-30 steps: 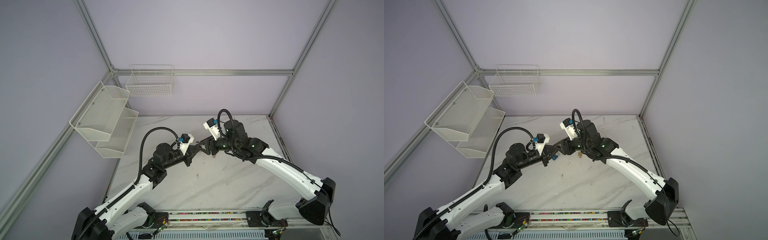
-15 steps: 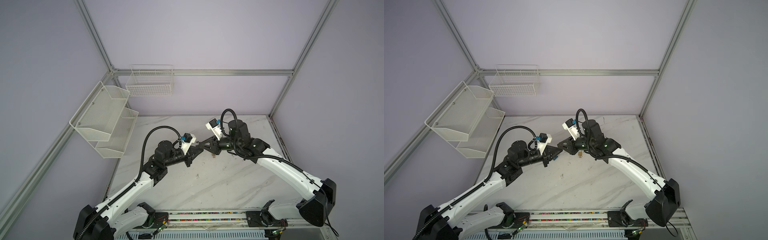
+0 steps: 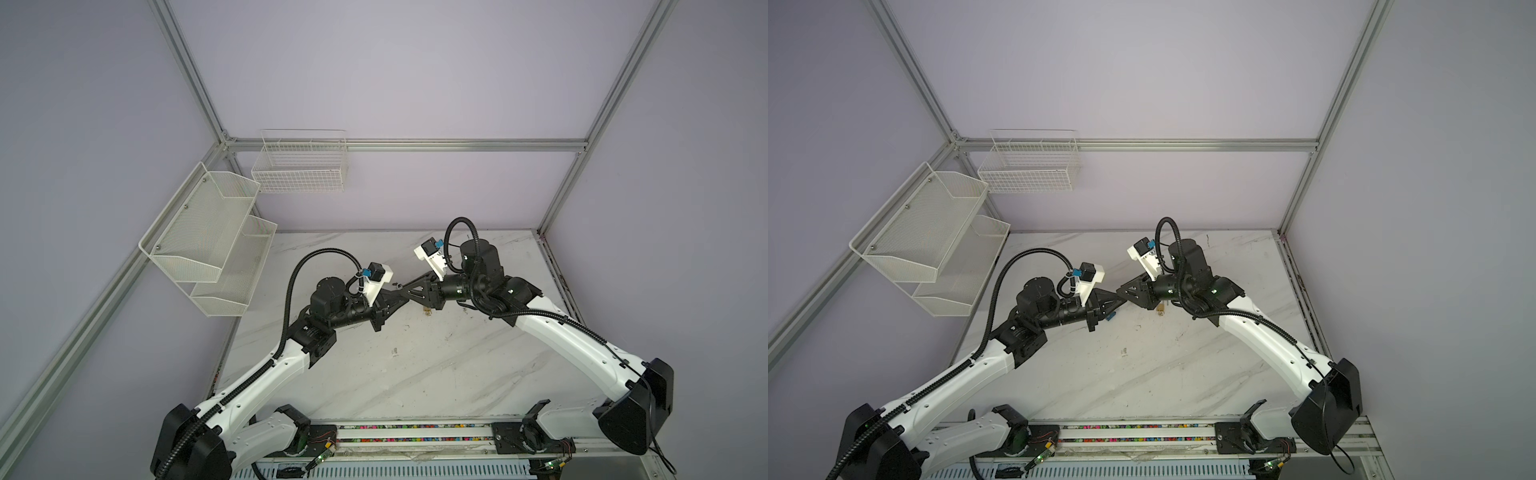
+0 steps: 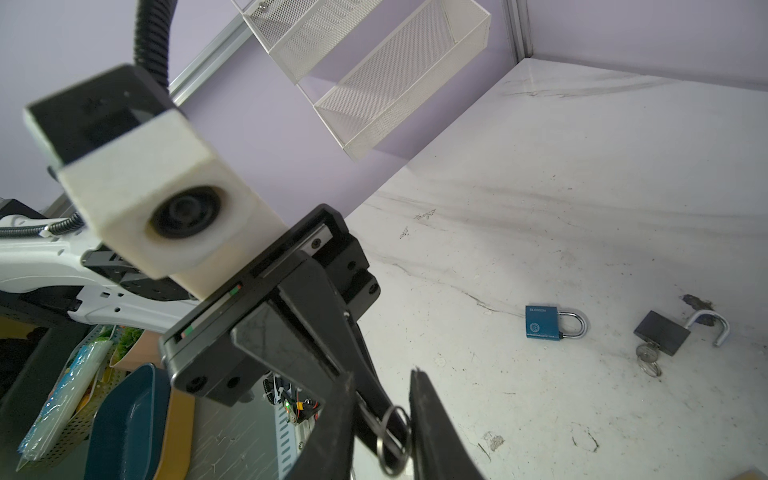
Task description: Unlock with the key
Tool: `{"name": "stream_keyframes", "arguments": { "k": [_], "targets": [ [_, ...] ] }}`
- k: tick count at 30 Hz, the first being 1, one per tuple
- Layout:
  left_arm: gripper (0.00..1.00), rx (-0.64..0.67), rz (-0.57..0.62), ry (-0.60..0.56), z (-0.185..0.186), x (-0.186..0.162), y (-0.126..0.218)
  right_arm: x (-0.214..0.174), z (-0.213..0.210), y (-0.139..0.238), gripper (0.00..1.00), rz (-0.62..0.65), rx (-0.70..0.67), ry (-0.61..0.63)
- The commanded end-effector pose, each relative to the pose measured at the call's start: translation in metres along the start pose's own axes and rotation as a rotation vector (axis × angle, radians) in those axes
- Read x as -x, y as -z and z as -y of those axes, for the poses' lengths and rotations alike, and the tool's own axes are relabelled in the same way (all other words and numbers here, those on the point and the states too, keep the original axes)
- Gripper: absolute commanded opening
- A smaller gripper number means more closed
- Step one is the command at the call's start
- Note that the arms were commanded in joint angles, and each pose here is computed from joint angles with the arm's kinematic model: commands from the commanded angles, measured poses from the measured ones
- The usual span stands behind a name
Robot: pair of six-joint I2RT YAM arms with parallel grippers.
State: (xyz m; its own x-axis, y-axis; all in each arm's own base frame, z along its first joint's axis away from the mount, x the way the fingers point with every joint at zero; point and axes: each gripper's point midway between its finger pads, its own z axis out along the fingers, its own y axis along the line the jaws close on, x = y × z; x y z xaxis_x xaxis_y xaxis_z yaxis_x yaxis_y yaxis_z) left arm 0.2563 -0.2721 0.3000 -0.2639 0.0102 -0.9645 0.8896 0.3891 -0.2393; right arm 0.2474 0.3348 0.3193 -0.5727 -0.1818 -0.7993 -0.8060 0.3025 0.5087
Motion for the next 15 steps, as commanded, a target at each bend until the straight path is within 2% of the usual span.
{"name": "stream_keyframes", "arguments": {
  "k": [1,3,6,10,14,15],
  "targets": [
    [0.0,-0.059,0.157,-0.081,0.018,0.071,0.007,-0.003,-0.009,0.003,0.25,-0.003,0.056,0.02],
    [0.0,-0.062,0.154,-0.077,0.018,0.072,0.007,-0.002,-0.006,0.003,0.18,0.001,0.043,0.019],
    [0.0,-0.058,0.16,-0.077,0.017,0.072,0.008,0.001,-0.006,0.005,0.14,0.013,0.037,0.023],
    [0.0,-0.056,0.166,-0.081,0.017,0.074,0.01,0.003,-0.003,0.005,0.0,0.021,0.023,0.018],
    [0.0,-0.037,0.172,-0.066,0.015,0.075,0.015,0.01,0.0,0.009,0.0,0.056,-0.007,0.016],
    [0.05,-0.025,0.172,-0.059,0.013,0.075,0.017,0.012,0.001,0.011,0.0,0.069,-0.016,0.013]
  ]
}}
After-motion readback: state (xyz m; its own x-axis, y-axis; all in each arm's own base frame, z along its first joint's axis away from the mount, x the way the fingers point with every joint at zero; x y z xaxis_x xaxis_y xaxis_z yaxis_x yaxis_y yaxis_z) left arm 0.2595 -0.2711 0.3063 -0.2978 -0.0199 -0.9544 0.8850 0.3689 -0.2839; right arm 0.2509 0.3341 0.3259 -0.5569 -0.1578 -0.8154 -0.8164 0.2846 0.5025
